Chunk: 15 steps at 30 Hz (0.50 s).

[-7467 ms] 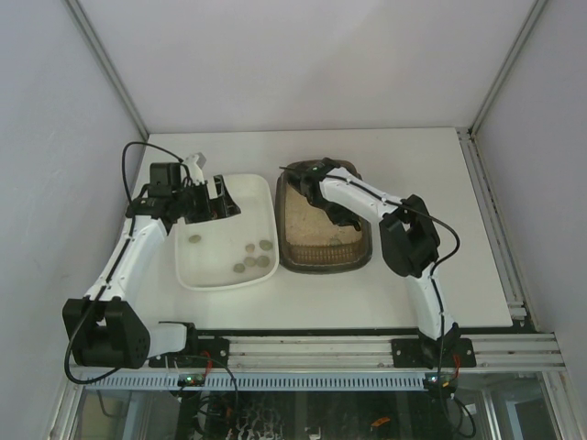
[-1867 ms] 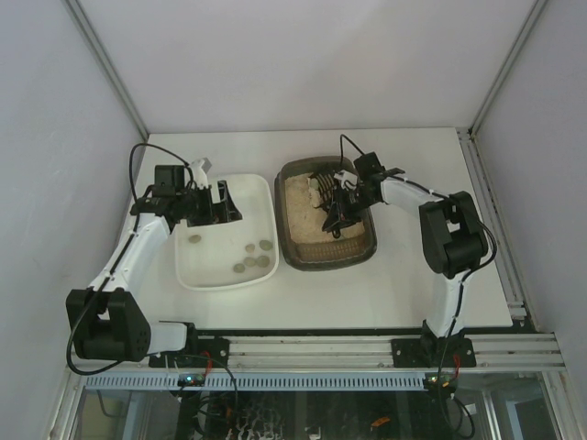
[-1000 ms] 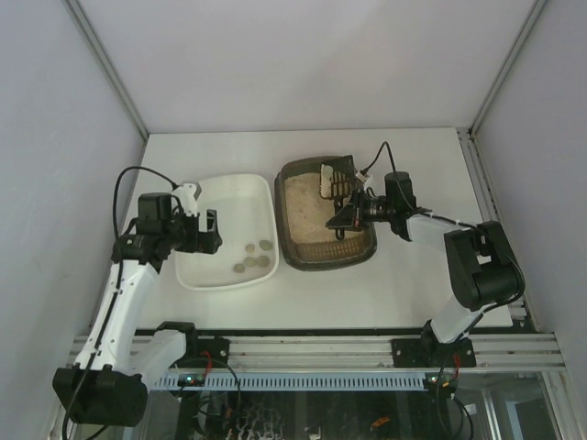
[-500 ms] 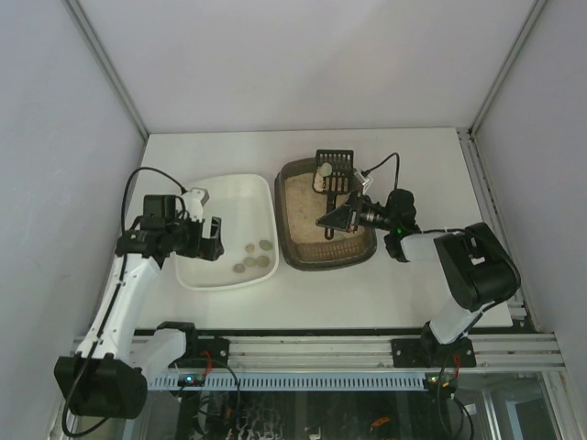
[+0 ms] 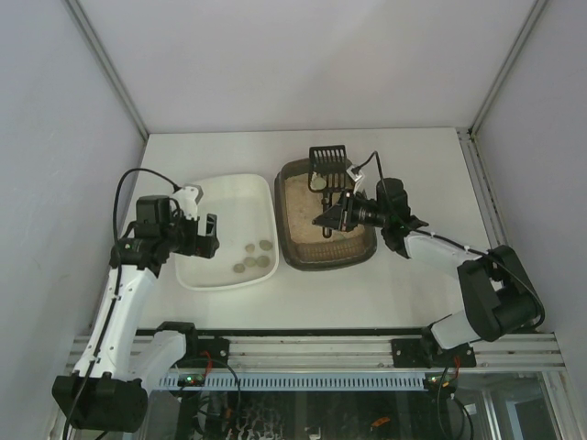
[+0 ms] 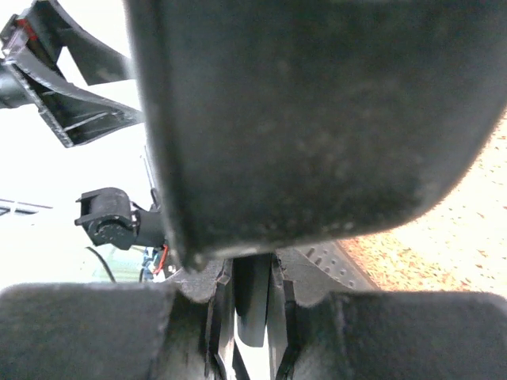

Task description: Clean the litter box

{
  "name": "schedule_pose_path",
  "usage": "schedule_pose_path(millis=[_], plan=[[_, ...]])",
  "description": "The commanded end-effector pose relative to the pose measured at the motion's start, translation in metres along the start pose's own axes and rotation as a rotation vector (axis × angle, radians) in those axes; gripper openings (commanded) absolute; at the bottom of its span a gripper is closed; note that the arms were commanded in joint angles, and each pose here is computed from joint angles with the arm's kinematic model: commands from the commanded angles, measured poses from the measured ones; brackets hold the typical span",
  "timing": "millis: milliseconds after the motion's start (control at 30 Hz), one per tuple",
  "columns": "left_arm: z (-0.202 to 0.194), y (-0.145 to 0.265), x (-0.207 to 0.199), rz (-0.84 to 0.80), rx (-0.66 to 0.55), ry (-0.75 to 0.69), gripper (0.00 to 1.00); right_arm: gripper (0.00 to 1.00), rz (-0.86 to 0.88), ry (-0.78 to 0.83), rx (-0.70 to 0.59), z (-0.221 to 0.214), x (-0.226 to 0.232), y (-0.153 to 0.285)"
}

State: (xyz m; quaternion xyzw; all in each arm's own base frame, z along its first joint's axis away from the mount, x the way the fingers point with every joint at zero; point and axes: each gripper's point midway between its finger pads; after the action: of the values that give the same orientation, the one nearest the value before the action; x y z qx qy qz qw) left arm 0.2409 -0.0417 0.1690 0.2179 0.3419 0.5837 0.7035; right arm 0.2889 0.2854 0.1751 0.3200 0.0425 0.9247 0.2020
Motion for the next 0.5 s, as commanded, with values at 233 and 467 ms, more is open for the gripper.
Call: schedule_pose_path(millis=[233,467], plan=[[-0.001,0.000,-0.009,-0.068,-0.035,-0.060,0.99,0.00,0.062,-0.059,-0.043,0.011,-0.008,0.002],[-0.007,0.000,-0.017,-0.123,-0.009,-0.079,0.98,0.00,0.373,-0.164,-0.229,0.036,0.027,0.020]])
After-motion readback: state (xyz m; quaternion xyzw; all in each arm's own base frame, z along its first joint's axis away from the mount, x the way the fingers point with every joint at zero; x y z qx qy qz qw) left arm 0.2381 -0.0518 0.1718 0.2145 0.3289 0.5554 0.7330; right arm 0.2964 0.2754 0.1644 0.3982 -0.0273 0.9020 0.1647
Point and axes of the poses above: each gripper's point midway between its finger pads, its own y axis back along the fingers, its own x axis along the line the jaws close on, z = x × y, and after that the axes turned 14 degrees about y, right-handed
